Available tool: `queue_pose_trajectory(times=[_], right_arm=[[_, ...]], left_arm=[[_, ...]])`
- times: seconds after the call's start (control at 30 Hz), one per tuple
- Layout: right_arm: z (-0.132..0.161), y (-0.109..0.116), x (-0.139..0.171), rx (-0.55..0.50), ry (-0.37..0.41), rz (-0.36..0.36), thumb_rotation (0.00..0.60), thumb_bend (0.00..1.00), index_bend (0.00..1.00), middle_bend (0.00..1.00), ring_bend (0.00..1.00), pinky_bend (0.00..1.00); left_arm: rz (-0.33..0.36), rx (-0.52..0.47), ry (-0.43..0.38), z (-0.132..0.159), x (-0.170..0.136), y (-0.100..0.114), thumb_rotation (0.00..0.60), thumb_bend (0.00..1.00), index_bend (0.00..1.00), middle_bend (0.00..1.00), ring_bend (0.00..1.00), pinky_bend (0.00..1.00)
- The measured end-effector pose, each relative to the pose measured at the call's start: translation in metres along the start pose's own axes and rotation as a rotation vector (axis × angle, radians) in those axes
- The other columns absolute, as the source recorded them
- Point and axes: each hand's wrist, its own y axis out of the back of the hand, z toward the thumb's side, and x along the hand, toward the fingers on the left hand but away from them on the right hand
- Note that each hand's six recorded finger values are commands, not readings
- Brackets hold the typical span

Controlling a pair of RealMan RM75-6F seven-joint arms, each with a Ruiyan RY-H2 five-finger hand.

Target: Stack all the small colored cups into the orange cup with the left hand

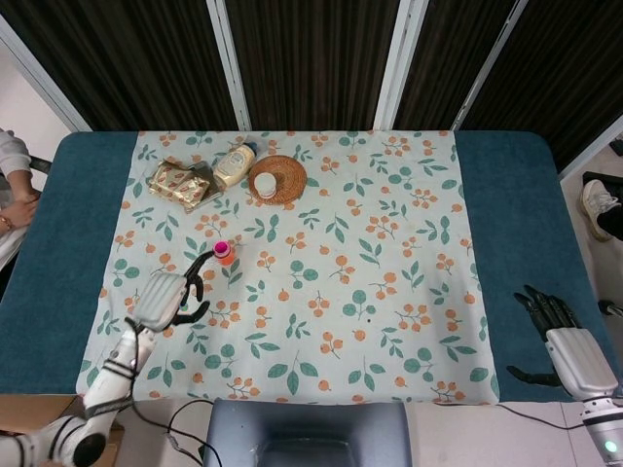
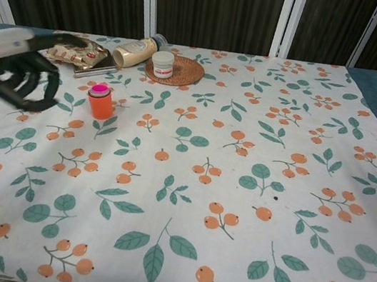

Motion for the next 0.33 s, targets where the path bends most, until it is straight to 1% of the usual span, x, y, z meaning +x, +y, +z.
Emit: queue_pose_trajectory(times=[0.07, 0.1, 0.17, 0.23, 0.3, 0.33], right_arm=[[0.002, -0.003, 0.0, 0.009, 0.002, 0.009, 0.6, 0.2, 0.0, 0.0, 0.0, 0.0], [0.003, -0.004, 0.0, 0.013, 0.004, 0.011, 0.6, 0.2, 0.0, 0.0, 0.0, 0.0], [0.007, -0.007, 0.0, 0.023, 0.011, 0.016, 0.6, 0.2, 0.0, 0.0, 0.0, 0.0], [0.011, -0.01, 0.001, 0.027, 0.022, 0.023, 0.6, 0.21, 0.0, 0.0, 0.0, 0.0], [0.013, -0.012, 0.002, 0.033, 0.029, 0.026, 0.6, 0.2, 0.0, 0.0, 0.0, 0.0], [0.014, -0.013, 0.003, 0.035, 0.033, 0.027, 0.6, 0.2, 0.0, 0.0, 0.0, 0.0]], left_arm=[[-0.011, 0.046, -0.024, -0.008, -0.038, 0.003, 0.6, 0.38, 0.0, 0.0, 0.0, 0.05], [0.001, 0.066, -0.036, -0.012, -0.061, 0.005, 0.6, 0.38, 0.0, 0.0, 0.0, 0.05], [0.038, 0.096, -0.038, -0.021, -0.091, 0.008, 0.6, 0.38, 0.0, 0.0, 0.0, 0.04], [0.095, 0.132, -0.016, -0.035, -0.122, 0.015, 0.6, 0.38, 0.0, 0.0, 0.0, 0.04], [0.139, 0.163, 0.027, -0.049, -0.15, 0.02, 0.6, 0.38, 0.0, 0.0, 0.0, 0.04], [0.15, 0.169, 0.042, -0.053, -0.159, 0.021, 0.6, 0.38, 0.0, 0.0, 0.0, 0.04]])
